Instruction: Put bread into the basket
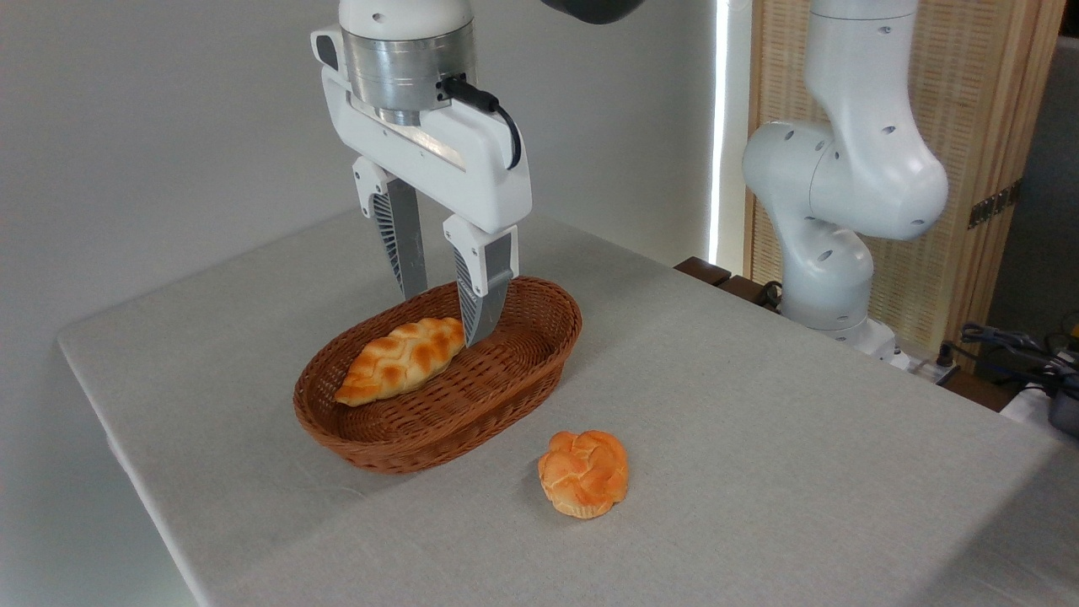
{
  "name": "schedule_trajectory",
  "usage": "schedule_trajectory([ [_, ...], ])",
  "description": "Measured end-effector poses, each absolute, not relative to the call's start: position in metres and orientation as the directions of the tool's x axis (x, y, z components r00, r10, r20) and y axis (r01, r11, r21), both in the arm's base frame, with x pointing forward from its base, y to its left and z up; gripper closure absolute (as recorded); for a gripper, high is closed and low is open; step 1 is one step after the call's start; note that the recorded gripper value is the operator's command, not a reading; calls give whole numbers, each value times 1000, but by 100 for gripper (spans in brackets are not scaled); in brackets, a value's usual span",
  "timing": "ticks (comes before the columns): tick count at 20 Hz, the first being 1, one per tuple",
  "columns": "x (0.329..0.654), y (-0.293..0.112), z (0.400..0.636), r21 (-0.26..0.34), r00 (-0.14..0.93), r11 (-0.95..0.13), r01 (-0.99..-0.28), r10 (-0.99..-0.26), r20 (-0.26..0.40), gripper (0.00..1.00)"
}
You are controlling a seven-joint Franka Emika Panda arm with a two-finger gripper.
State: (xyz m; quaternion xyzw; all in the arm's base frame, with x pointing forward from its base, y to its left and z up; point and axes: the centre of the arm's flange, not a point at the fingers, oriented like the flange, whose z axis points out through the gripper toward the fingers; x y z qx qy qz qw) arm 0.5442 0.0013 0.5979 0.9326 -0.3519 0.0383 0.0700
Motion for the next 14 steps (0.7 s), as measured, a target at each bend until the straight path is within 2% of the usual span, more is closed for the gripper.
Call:
schedule_trajectory([
  [4, 548, 14, 595, 93, 742, -737, -669, -657, 131, 0],
  [14, 555, 15, 585, 89, 740, -735, -672, -661, 126, 0],
])
